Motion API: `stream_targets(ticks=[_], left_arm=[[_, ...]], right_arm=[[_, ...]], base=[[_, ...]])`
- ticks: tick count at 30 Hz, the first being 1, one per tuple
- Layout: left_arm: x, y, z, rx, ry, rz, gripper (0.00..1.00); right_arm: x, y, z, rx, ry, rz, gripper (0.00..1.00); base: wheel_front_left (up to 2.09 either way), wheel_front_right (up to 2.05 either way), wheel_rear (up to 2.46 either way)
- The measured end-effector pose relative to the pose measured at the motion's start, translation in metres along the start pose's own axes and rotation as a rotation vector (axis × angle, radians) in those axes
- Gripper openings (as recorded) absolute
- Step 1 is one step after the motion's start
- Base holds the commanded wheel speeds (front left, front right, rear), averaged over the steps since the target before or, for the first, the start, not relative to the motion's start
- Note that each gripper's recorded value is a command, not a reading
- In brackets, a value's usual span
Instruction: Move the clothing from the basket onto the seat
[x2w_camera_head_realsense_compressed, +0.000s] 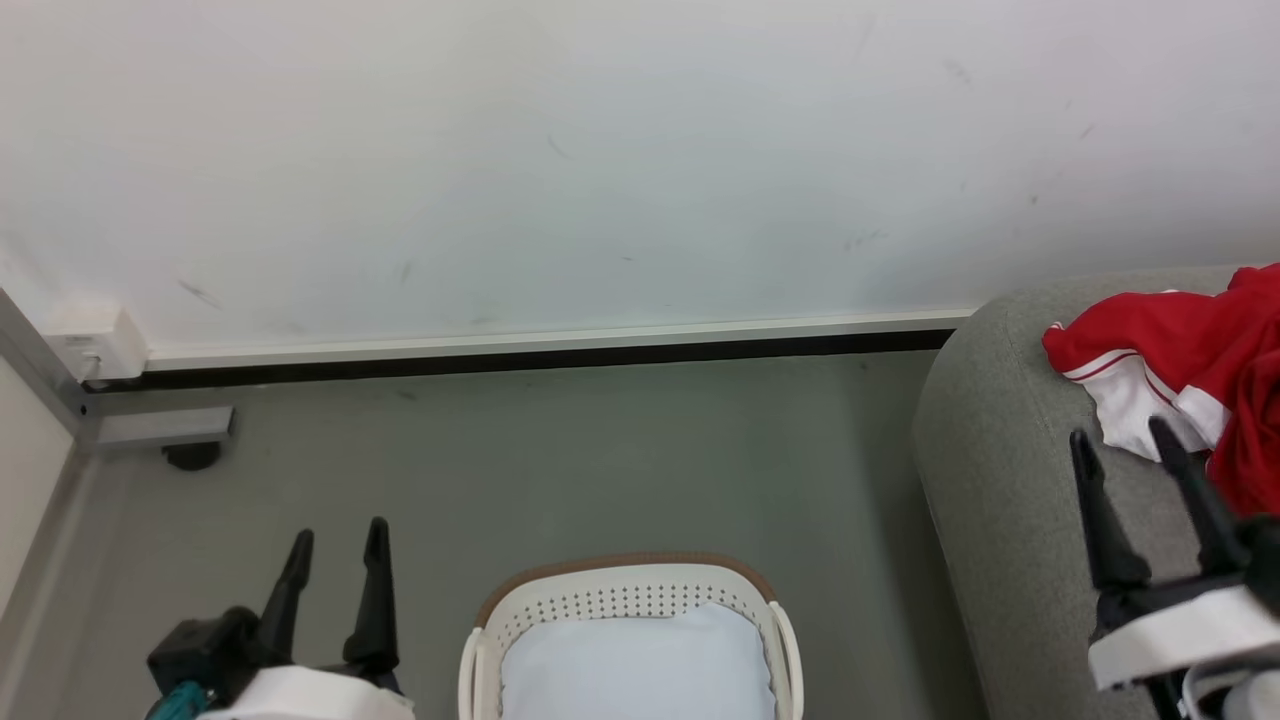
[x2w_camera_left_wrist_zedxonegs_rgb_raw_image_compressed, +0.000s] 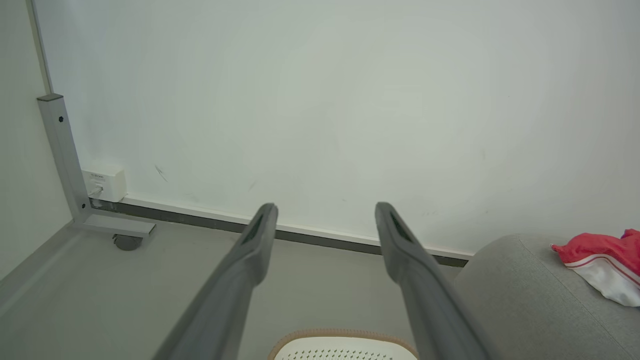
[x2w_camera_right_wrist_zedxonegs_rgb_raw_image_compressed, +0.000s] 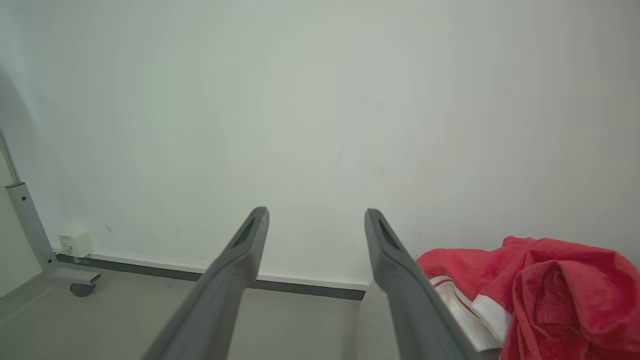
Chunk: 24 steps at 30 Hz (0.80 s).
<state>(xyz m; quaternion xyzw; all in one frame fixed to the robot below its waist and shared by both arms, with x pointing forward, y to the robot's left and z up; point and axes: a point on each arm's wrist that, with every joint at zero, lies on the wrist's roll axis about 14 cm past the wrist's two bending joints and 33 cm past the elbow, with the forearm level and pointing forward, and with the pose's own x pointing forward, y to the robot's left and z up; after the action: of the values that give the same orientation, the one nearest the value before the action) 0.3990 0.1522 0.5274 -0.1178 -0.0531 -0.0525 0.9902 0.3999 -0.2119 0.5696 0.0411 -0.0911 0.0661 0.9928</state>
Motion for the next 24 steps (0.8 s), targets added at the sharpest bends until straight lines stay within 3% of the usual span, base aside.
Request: stream_targets(ticks=[9, 24], left_arm=[[-0.014, 0.01, -0.012, -0.029, 0.017, 0.035, 1.0], [-0.022, 0.018, -0.024, 0.009, 0.048, 0.047, 1.0]], right_arm=[[-0.027, 0.02, -0.025, 0.108, -0.005, -0.062, 1.0], [-0.03, 0.033, -0.037, 0.112, 0.02, -0.069, 1.0]], base=[[0.0, 0.0, 0.0], [0.0, 0.0, 0.0]])
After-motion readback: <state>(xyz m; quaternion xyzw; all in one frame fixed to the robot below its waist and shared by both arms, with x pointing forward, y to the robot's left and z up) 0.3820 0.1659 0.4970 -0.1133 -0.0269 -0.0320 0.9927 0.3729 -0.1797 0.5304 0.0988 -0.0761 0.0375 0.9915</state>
